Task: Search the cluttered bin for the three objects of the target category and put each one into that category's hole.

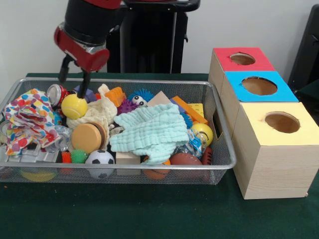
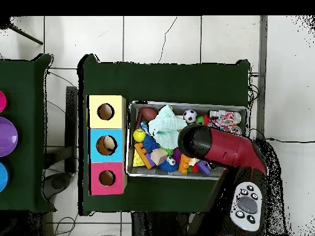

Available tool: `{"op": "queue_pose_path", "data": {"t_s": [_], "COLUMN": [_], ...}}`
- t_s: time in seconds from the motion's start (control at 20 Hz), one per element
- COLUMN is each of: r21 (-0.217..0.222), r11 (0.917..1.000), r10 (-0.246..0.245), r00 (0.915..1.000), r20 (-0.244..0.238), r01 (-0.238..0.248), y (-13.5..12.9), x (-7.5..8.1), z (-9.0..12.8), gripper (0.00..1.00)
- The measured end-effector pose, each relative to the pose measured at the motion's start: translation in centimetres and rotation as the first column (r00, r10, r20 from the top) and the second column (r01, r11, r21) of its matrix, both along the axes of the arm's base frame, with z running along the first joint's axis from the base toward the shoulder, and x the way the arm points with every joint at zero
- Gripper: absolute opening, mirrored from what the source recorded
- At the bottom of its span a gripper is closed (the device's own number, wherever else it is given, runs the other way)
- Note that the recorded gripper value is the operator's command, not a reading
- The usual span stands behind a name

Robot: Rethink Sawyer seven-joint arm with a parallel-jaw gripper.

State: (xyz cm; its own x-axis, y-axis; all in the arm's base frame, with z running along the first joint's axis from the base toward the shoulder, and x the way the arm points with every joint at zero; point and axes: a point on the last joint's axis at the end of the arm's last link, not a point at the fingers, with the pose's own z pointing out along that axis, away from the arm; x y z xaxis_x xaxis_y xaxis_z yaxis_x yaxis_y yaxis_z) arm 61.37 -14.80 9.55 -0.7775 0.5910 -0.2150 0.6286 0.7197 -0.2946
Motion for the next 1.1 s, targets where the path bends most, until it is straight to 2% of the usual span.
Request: {"op": "queue_pose_path", "data": {"t_s": [0.2,0.3,0.45,0.7,0.95,1.1], "r21": [-0.031,-0.056,-0.067,-0.084,-0.1,-0.127], "r11": [0.9991,0.9965,0.9945,0.9881,0.9832,0.9765], "r10": [0.028,0.064,0.084,0.136,0.161,0.181], "r00": [0.9995,0.9972,0.9951,0.9874,0.984,0.9824], "r20": [0.018,0.04,0.052,0.082,0.076,0.046], "r01": [-0.027,-0.062,-0.081,-0.129,-0.153,-0.174], "y": [-2.0,-3.1,-3.4,-3.8,-4.0,-4.1], "x": [-0.4,-0.6,-0.7,-1.3,-2.4,-3.4], "z": [-1.6,-3.3,-4.2,-8.2,-10.5,-11.1], "gripper": [1.0,1.0,1.0,1.0,1.0,1.0]}}
